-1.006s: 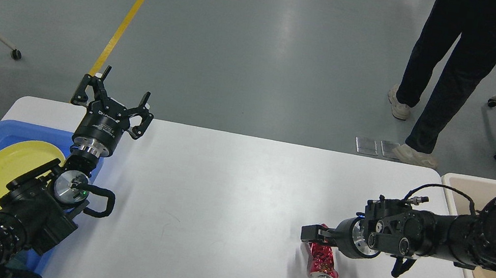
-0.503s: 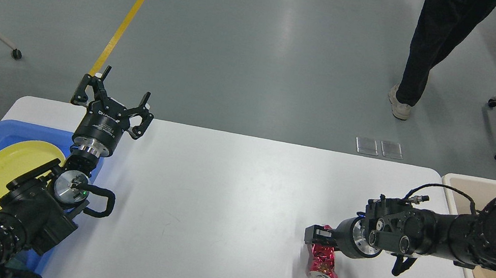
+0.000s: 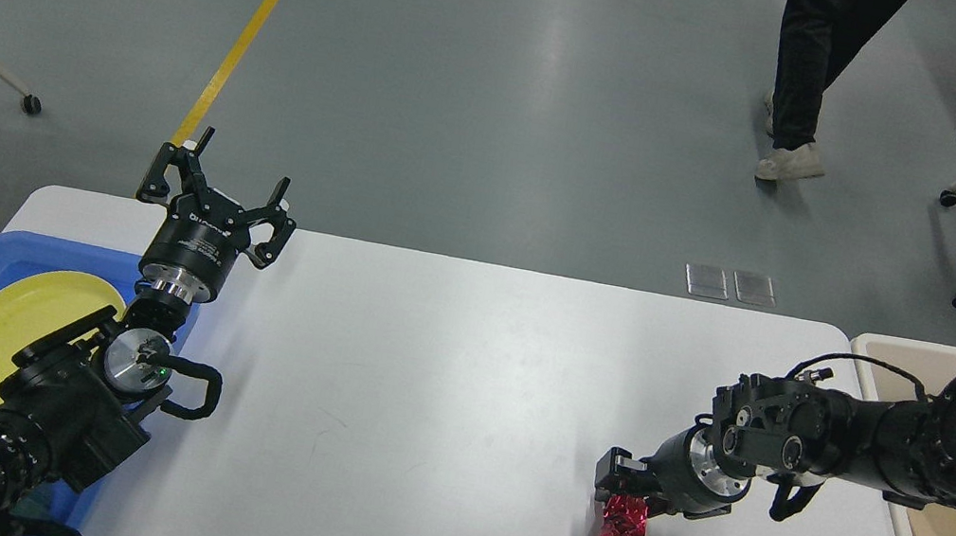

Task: Tidy desktop
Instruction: 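Carry the red can to the white bin and drop it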

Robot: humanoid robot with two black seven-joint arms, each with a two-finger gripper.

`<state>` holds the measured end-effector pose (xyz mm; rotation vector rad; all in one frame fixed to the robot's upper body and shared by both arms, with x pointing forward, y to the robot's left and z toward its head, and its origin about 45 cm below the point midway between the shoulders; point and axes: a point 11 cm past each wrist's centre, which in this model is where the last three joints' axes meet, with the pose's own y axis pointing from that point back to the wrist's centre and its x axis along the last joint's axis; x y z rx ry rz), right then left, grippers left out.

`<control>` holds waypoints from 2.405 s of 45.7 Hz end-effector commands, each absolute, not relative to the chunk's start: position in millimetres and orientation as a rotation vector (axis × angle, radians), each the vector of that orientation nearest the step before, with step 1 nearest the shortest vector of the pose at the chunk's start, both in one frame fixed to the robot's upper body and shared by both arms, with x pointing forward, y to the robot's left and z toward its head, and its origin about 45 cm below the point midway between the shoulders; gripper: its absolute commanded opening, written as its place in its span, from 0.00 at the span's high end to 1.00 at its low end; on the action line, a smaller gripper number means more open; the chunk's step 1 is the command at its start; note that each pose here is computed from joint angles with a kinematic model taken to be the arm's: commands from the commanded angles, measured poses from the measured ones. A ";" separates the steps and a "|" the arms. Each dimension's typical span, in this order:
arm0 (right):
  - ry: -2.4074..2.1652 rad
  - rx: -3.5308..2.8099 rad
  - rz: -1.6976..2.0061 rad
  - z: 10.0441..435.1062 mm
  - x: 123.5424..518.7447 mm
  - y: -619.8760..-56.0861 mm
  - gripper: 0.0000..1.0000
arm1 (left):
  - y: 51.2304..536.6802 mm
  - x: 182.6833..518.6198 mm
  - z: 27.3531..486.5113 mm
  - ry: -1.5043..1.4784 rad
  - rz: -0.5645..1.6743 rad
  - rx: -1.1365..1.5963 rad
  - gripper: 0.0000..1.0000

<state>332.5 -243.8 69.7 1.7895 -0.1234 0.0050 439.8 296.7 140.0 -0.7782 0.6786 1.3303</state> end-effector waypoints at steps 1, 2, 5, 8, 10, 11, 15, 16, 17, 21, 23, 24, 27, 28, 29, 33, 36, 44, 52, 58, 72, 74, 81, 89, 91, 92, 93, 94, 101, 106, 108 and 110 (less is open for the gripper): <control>-0.113 1.788 -0.023 90.2 344.6 -251.4 1.00 | 296.7 439.8 140.1 0.679 1.330 -0.778 0.04; -0.114 1.788 -0.027 95.8 348.2 -253.2 1.00 | 296.7 439.8 140.1 0.679 1.330 -0.778 0.03; -0.123 1.788 -0.020 121.0 364.3 -257.7 1.00 | 296.7 439.8 140.1 0.679 1.330 -0.778 0.03; -0.135 1.785 -0.017 140.1 375.4 -263.5 1.00 | 296.7 439.8 140.1 0.679 1.330 -0.778 0.03; -0.140 1.771 -0.008 151.4 381.6 -268.0 1.00 | 296.7 439.8 140.1 0.679 1.330 -0.778 0.03; -0.144 1.761 -0.003 156.1 384.2 -271.6 1.00 | 296.7 439.8 140.1 0.679 1.330 -0.778 0.04; -0.164 1.706 0.039 174.7 395.9 -285.8 1.00 | 296.7 439.8 140.1 0.679 1.330 -0.778 0.04; -0.170 1.691 0.047 178.7 398.1 -290.4 1.00 | 296.7 439.8 140.1 0.679 1.330 -0.778 0.03; -0.177 1.674 0.058 183.5 401.0 -295.6 1.00 | 296.7 439.8 140.1 0.679 1.330 -0.778 0.03; -0.235 1.609 0.114 210.4 419.1 -316.2 1.00 | 296.7 439.8 140.1 0.679 1.330 -0.778 0.03; -0.253 1.577 0.134 221.1 424.9 -325.7 1.00 | 296.7 439.8 140.1 0.679 1.330 -0.778 0.03; -0.267 1.563 0.142 226.9 427.6 -331.0 1.00 | 296.7 439.8 140.1 0.679 1.330 -0.778 0.03; -0.313 1.523 0.171 246.2 437.0 -346.2 1.00 | 296.7 439.8 140.1 0.679 1.330 -0.778 0.03; -0.331 1.511 0.182 252.7 440.7 -351.1 1.00 | 296.7 439.8 140.1 0.679 1.330 -0.778 0.03; -0.348 1.499 0.192 258.6 444.0 -356.1 1.00 | 296.7 439.8 140.1 0.679 1.330 -0.778 0.03; -0.403 1.441 0.235 277.5 456.3 -374.3 1.00 | 296.7 439.8 140.1 0.679 1.330 -0.778 0.03; -0.433 1.389 0.264 288.1 463.1 -389.6 1.00 | 296.7 439.8 140.1 0.679 1.330 -0.778 0.03; -0.472 1.288 0.319 291.0 472.8 -418.8 1.00 | 296.7 439.8 140.1 0.679 1.330 -0.778 0.03; -0.504 1.211 0.339 286.2 473.4 -447.7 1.00 | 296.7 439.8 140.1 0.679 1.330 -0.778 0.03; -0.552 1.162 0.400 271.8 473.8 -464.5 1.00 | 296.7 439.8 140.1 0.679 1.330 -0.778 0.04; -0.612 1.057 0.494 224.4 445.3 -512.9 1.00 | 296.7 439.8 140.1 0.679 1.330 -0.778 0.03; -0.619 1.044 0.493 220.4 438.8 -521.8 1.00 | 296.7 439.8 140.1 0.679 1.330 -0.778 0.03; -0.643 1.032 0.491 198.4 418.5 -538.9 1.00 | 296.7 439.8 140.1 0.679 1.330 -0.778 0.03; -0.674 1.029 0.467 179.1 399.0 -552.8 1.00 | 296.7 439.8 140.1 0.679 1.330 -0.778 0.03; -0.690 1.030 0.458 174.0 394.8 -555.0 1.00 | 296.6 439.8 140.2 0.679 1.329 -0.779 0.03; -0.697 1.033 0.451 170.9 391.9 -556.4 1.00 | 296.6 439.8 140.2 0.679 1.329 -0.779 0.03; -0.704 1.034 0.441 167.2 387.8 -558.9 1.00 | 296.7 439.8 140.1 0.679 1.330 -0.778 0.03; -0.707 1.035 0.432 163.2 383.7 -560.8 1.00 | 296.7 439.8 140.1 0.679 1.330 -0.778 0.03; -0.738 1.017 0.404 148.2 362.7 -574.5 1.00 | 296.7 439.8 140.1 0.679 1.330 -0.778 0.03; -0.786 1.014 0.411 148.6 360.5 -578.0 0.57 | 296.7 439.8 140.1 0.679 1.330 -0.778 0.03; -0.811 1.010 0.430 151.2 362.3 -578.4 0.29 | 296.7 439.8 140.1 0.679 1.330 -0.778 0.03; -0.825 1.009 0.437 151.1 362.4 -578.4 0.18 | 297.1 439.7 139.8 0.679 1.331 -0.778 0.03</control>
